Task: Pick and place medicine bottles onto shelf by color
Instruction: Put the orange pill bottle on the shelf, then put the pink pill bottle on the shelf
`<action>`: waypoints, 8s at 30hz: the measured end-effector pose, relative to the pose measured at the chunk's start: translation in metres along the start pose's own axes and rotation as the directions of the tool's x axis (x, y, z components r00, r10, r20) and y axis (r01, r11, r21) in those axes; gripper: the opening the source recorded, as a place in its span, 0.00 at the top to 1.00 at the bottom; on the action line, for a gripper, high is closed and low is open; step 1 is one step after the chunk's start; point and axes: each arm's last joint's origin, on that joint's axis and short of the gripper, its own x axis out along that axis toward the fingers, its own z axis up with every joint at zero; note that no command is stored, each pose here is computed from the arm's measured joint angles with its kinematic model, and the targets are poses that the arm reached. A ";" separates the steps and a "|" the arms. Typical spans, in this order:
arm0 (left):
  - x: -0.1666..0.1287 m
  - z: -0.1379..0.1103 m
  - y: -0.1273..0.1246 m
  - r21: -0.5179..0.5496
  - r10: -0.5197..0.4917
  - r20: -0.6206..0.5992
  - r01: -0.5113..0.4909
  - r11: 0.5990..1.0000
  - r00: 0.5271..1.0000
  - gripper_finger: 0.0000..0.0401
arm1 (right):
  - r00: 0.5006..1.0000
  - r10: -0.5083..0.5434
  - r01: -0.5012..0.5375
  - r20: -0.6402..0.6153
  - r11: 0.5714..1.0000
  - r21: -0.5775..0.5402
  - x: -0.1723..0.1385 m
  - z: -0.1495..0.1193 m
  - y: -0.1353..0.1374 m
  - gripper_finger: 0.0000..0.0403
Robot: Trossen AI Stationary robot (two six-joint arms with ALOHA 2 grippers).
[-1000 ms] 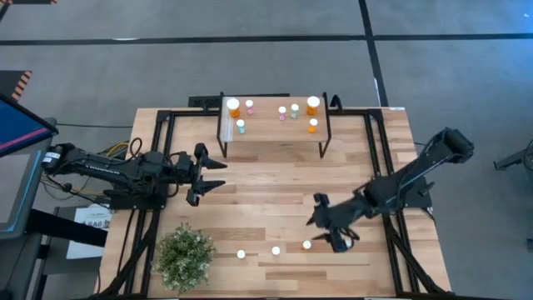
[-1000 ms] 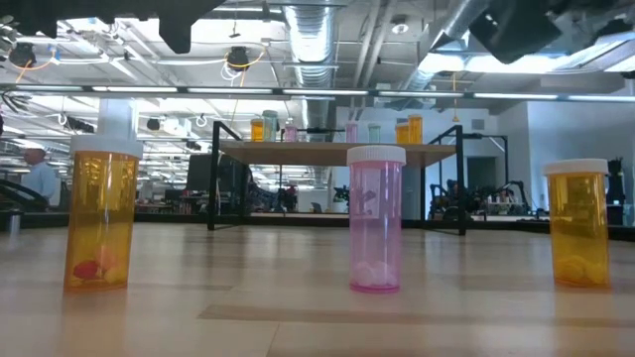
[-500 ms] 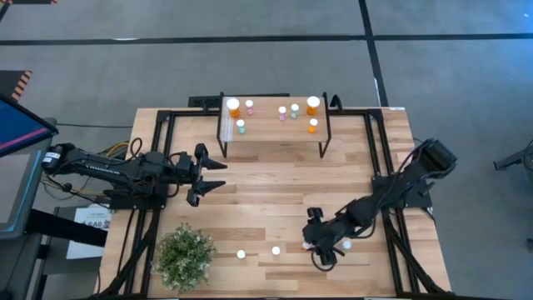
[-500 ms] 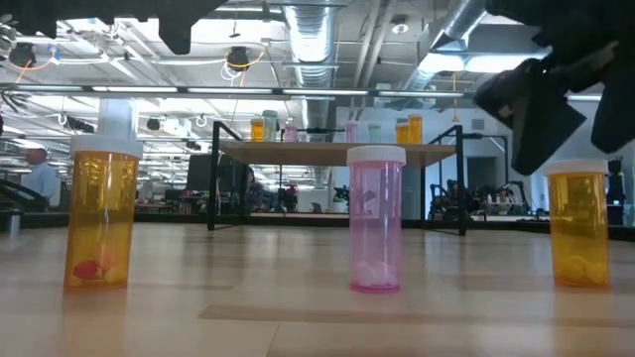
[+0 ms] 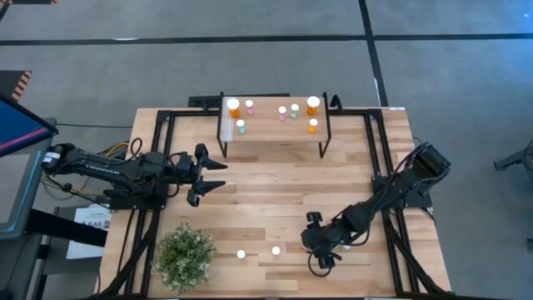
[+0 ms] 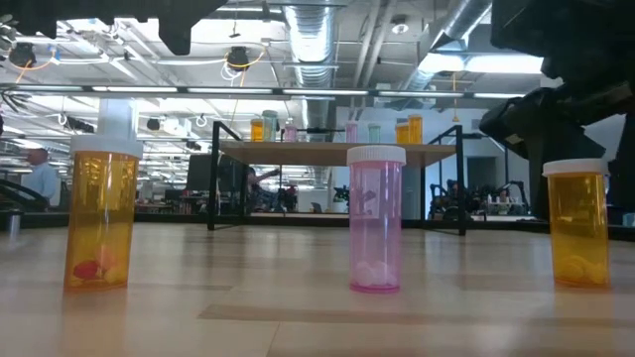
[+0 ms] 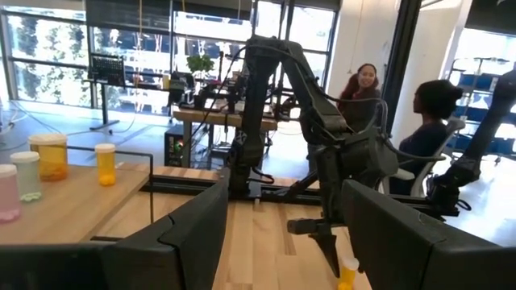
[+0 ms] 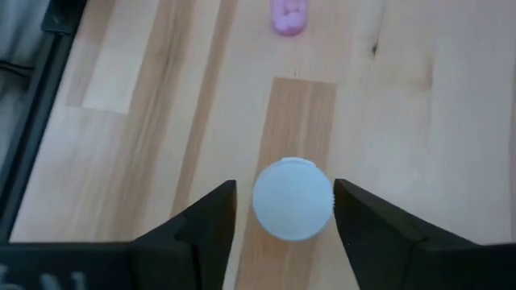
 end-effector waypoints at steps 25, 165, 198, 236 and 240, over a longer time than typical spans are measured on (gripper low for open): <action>0.000 0.000 0.000 -0.002 0.000 -0.003 0.000 1.000 1.000 0.42 | 0.998 -0.020 0.023 0.059 0.998 -0.052 -0.037 0.031 -0.017 0.65; 0.007 -0.007 0.001 0.023 0.024 -0.025 -0.023 0.999 0.999 0.42 | 0.932 -0.345 0.317 0.111 0.924 0.216 -0.225 0.170 -0.327 0.42; 0.007 -0.006 -0.002 -0.007 0.006 -0.016 -0.006 1.000 1.000 0.42 | 0.853 -0.009 0.082 0.522 0.990 -0.117 -0.139 0.037 -0.043 0.42; 0.042 -0.015 -0.028 0.006 -0.189 -0.150 0.192 0.981 0.970 0.42 | 0.816 0.043 0.094 0.576 0.974 -0.205 -0.125 0.045 -0.027 0.42; 0.056 -0.026 -0.039 0.001 -0.208 -0.260 0.216 0.976 0.943 0.42 | 0.795 0.037 0.108 0.606 0.973 -0.202 -0.138 0.042 -0.023 0.42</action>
